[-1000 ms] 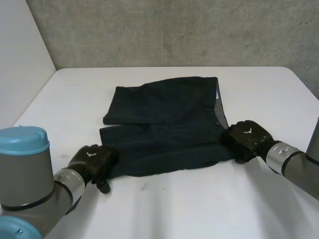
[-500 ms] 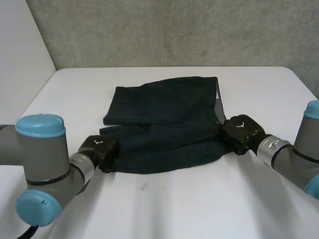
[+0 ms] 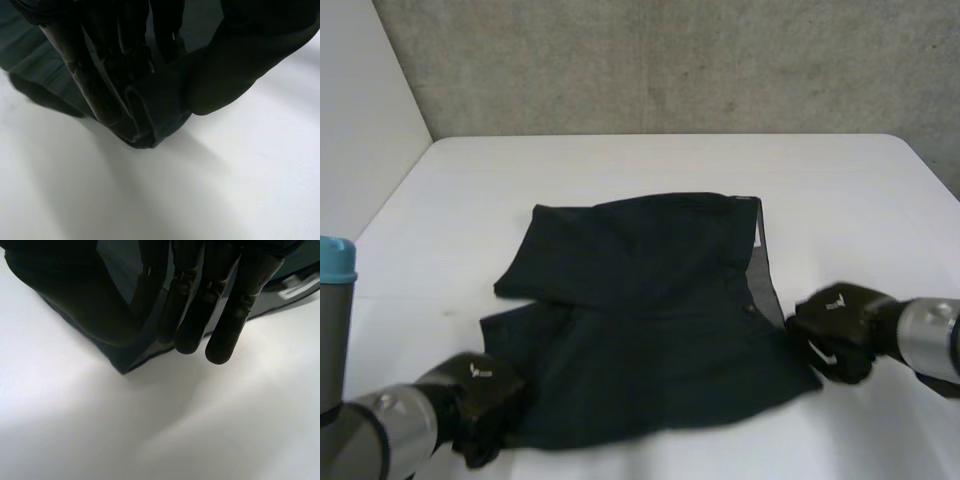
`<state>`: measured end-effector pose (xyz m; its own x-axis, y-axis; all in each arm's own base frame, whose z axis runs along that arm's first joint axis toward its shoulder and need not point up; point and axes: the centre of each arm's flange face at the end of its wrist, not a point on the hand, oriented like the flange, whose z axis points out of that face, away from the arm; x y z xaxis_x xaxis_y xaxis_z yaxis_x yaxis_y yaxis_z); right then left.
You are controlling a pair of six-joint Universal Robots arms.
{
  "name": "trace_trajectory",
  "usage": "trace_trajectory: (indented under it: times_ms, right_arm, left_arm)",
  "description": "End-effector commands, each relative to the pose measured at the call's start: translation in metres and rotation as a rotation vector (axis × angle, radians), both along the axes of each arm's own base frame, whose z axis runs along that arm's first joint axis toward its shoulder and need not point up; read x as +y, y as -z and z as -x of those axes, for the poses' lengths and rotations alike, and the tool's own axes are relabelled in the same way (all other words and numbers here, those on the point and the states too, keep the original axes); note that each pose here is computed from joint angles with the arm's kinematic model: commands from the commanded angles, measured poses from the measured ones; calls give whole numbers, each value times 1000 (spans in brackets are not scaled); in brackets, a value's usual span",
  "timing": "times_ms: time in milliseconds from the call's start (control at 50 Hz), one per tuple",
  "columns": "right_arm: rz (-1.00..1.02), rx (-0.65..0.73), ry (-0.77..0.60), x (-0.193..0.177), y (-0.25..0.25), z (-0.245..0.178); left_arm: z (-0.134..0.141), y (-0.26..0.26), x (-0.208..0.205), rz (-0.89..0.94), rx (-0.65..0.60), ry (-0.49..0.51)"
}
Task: Fold the shorts.
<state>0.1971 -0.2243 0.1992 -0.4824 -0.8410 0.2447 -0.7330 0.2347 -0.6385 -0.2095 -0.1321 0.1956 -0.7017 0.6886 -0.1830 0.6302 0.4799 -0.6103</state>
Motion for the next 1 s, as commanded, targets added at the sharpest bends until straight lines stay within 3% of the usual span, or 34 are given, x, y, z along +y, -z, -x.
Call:
trace_trajectory:
  times_ms: [20, 220, 600, 1000]
  right_arm:
    - [-27, 32, -31, 10, -13, 12]
    - [47, -129, 51, -20, -6, -9]
    - [-49, -231, 137, 23, 33, -12]
    - [200, -227, 173, 0, 48, -12]
  left_arm:
    - [2, -10, 7, -48, 42, 41]
    - [24, -33, -71, 253, 162, 1]
    - [36, -25, -95, 206, 195, -34]
    - [29, -29, -111, 227, 232, -99]
